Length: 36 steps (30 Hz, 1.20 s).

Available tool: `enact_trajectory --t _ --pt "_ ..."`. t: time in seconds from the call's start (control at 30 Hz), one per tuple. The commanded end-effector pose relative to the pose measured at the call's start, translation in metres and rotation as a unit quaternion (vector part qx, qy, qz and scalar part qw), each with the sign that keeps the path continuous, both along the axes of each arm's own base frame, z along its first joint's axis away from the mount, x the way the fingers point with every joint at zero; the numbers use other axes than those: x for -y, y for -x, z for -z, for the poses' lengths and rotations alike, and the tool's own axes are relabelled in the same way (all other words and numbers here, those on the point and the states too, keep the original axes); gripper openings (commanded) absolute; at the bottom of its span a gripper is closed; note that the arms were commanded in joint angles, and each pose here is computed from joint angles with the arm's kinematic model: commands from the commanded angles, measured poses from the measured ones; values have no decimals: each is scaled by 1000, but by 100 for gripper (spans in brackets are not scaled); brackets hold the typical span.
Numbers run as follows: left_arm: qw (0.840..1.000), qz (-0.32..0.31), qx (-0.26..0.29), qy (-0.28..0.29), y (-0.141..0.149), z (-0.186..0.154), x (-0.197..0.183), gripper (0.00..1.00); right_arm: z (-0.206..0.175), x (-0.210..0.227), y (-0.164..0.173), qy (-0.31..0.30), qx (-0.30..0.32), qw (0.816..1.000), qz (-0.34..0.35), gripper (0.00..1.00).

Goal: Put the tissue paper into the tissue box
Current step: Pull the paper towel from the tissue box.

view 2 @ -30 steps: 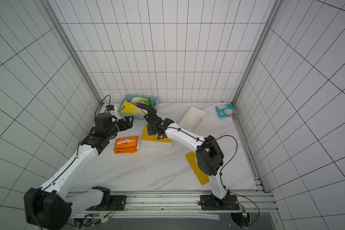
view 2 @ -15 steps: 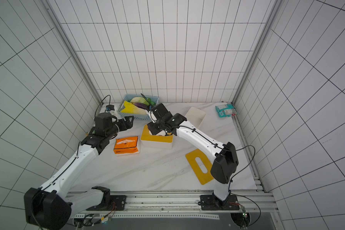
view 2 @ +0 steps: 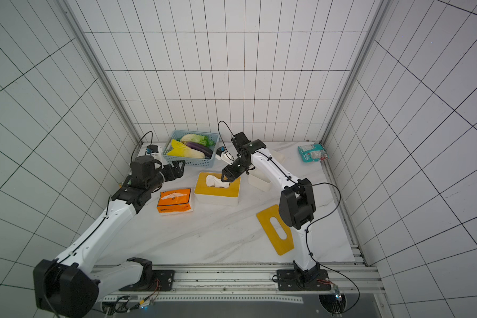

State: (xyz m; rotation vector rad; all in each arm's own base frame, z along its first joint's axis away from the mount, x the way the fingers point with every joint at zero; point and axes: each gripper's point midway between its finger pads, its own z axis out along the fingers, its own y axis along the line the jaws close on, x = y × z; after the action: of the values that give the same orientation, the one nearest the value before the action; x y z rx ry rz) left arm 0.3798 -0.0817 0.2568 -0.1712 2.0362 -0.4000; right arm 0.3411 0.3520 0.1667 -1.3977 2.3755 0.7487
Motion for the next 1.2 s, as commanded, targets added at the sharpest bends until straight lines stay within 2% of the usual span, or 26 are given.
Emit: enact_trajectory --t 0.0,0.23,0.47,0.63,0.87,1.03,1.07,1.13,1.17 --pt "1000 3 9 4 -4 -7 1 92 -12 -5 3 -10 4 1000 -23 58" --pt "1000 5 7 4 -4 -6 1 92 -4 -16 -6 -23 -2 1000 -10 45" --pt "1000 6 6 4 -4 -6 2 92 -1 -20 6 -27 -17 999 -19 29" --pt "1000 7 4 4 -5 -5 2 92 -15 -18 10 -40 -3 999 -16 13" --pt "1000 6 4 3 -5 -4 2 92 -35 -13 14 -60 29 998 -9 1" --pt "1000 6 3 3 -5 -4 2 92 -37 -11 17 -60 38 997 -8 0" --pt "1000 6 3 4 -5 -4 2 92 -37 -10 17 -58 40 998 -8 4" --pt "1000 6 3 3 -5 -4 2 92 -36 -10 14 -52 46 998 -3 31" --pt "1000 7 2 3 -5 -3 2 92 -33 -9 12 -47 50 998 0 40"
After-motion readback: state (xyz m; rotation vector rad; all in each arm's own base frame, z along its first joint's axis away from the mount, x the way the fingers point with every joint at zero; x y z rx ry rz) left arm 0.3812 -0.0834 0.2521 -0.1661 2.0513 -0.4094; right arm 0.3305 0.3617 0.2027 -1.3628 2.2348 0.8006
